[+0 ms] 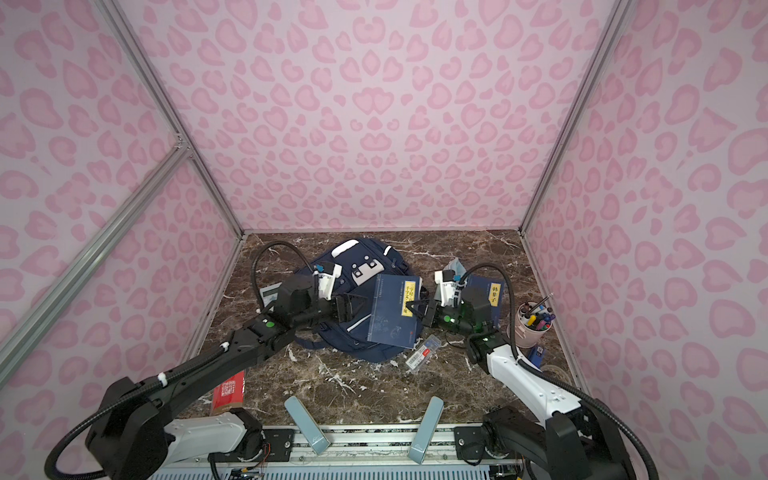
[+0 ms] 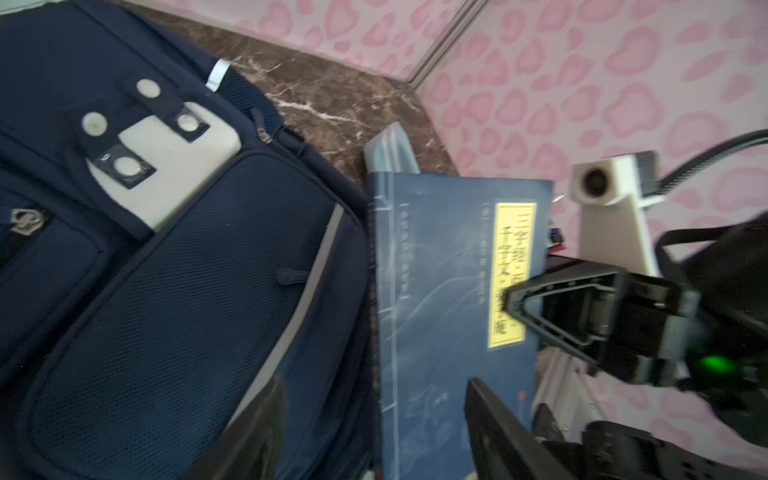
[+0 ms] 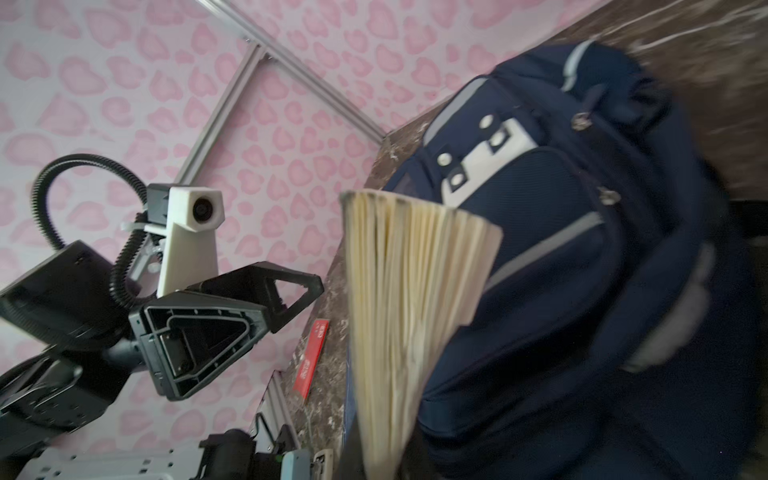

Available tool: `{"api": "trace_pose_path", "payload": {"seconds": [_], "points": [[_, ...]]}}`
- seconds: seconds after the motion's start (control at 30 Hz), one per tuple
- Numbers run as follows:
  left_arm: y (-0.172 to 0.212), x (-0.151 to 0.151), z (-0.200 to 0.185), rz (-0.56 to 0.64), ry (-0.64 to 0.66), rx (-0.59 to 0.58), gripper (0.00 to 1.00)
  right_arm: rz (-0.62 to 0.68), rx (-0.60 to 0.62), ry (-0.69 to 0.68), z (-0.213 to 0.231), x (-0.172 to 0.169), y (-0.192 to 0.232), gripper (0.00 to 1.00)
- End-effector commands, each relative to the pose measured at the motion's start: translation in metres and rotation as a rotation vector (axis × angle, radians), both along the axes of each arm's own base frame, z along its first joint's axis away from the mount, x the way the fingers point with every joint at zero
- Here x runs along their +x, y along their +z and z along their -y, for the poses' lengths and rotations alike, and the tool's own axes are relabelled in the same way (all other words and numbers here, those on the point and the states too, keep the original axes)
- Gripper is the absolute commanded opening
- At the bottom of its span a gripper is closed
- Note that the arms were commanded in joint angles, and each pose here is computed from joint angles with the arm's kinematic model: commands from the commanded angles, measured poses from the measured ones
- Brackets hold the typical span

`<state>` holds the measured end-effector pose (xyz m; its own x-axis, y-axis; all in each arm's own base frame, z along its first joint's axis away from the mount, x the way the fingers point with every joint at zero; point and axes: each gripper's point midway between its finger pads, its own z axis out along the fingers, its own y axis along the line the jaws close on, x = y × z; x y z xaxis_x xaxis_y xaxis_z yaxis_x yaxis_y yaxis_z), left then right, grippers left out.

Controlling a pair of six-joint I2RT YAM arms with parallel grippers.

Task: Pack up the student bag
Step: 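Hold the bag opening with the left gripper while the right gripper inserts the book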

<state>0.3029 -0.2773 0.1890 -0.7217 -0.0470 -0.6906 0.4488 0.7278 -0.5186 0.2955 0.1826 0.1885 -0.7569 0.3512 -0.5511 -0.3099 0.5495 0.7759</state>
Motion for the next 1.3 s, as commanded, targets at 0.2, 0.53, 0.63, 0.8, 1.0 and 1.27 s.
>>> {"api": "trace_pose_path", "payload": {"seconds": [0.2, 0.53, 0.63, 0.8, 1.0, 1.27], "points": [[-0.078, 0.028, 0.036, 0.098, -0.064, 0.653, 0.79, -0.108, -0.199, -0.319, 0.097, -0.019, -0.019, 0.0], [-0.122, 0.044, 0.064, 0.104, -0.1, 0.82, 0.59, -0.147, -0.13, -0.368, 0.108, -0.029, -0.022, 0.0], [-0.094, 0.049, 0.061, 0.128, -0.051, 0.797, 0.03, -0.129, 0.019, -0.343, 0.09, -0.027, -0.016, 0.0], [-0.025, 0.045, 0.061, 0.149, -0.091, 0.592, 0.03, -0.101, 0.096, -0.3, 0.055, -0.021, -0.008, 0.0], [0.018, 0.046, 0.048, 0.148, -0.121, 0.434, 0.03, -0.092, 0.192, -0.241, 0.011, 0.005, 0.004, 0.0], [0.055, 0.058, 0.044, 0.179, -0.125, 0.316, 0.04, -0.097, 0.095, -0.265, -0.07, 0.07, -0.017, 0.0]]}}
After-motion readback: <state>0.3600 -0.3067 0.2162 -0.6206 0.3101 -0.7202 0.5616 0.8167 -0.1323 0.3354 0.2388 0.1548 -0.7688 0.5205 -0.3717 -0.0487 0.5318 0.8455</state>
